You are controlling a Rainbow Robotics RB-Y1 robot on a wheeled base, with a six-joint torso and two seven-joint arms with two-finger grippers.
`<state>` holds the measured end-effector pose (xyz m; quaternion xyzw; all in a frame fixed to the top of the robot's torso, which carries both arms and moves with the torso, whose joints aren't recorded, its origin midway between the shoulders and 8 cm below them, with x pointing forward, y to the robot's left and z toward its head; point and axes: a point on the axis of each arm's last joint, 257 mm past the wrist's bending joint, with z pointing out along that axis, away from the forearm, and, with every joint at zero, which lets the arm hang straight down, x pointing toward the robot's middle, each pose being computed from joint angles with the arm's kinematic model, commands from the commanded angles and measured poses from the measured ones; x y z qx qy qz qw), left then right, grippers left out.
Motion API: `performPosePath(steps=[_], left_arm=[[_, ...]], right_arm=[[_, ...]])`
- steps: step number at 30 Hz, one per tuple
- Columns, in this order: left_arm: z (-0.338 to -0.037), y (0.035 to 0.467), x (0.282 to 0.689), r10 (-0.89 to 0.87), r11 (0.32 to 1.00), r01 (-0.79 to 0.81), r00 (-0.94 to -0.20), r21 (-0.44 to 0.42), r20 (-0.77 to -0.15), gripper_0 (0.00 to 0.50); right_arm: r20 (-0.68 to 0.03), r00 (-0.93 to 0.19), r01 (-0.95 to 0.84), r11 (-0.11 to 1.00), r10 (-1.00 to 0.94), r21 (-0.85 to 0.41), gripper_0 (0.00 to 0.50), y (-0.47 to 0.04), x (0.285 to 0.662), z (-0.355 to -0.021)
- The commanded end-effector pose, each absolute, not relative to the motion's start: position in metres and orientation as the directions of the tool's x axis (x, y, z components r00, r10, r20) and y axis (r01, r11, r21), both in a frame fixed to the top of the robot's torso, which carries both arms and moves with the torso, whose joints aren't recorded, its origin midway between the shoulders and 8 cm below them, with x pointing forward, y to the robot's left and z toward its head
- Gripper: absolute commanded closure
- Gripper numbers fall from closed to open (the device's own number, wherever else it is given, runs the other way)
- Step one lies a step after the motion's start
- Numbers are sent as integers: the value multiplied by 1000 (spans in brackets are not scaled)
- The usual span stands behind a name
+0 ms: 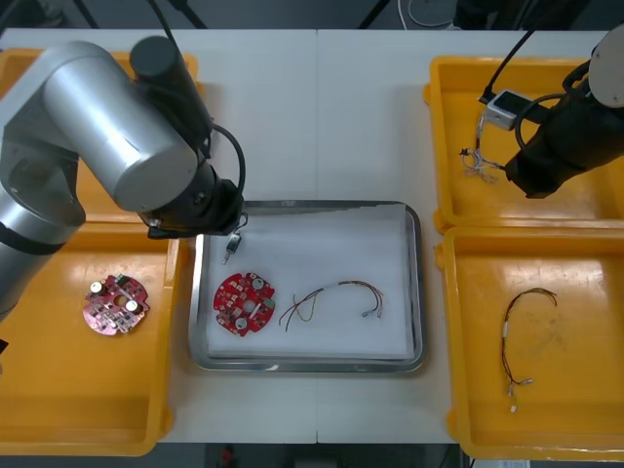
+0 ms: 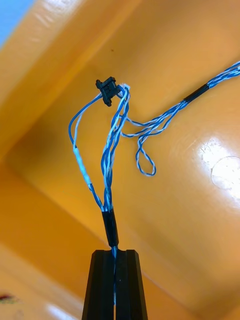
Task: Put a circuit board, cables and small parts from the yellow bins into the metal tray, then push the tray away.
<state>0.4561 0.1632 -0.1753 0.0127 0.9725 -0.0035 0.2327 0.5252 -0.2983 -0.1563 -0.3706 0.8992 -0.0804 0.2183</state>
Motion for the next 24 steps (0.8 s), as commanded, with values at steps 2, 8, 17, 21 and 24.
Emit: performPosePath(steps=[2, 8, 17, 21, 24], left_arm=[[-101, 182, 483, -161, 986, -115, -840, -121, -519, 0], [-61, 222, 505, -275, 961, -207, -802, -185, -530, 0], [-42, 275, 536, -415, 909, -372, -750, -190, -515, 0], [-41, 291, 547, -458, 886, -423, -728, -192, -510, 0], [-39, 300, 561, -498, 864, -447, -696, -230, -518, 0]], right_arm=[[-370, -586, -594, 693, -720, -408, 500, -297, 518, -96], [-421, -476, -597, 635, -772, -490, 500, -274, 514, -58], [-474, -330, -706, 547, -816, -450, 500, -224, 496, -50], [-476, -275, -740, 500, -836, -450, 500, -206, 488, -49], [-451, -222, -757, 444, -864, -479, 500, -187, 480, -49]])
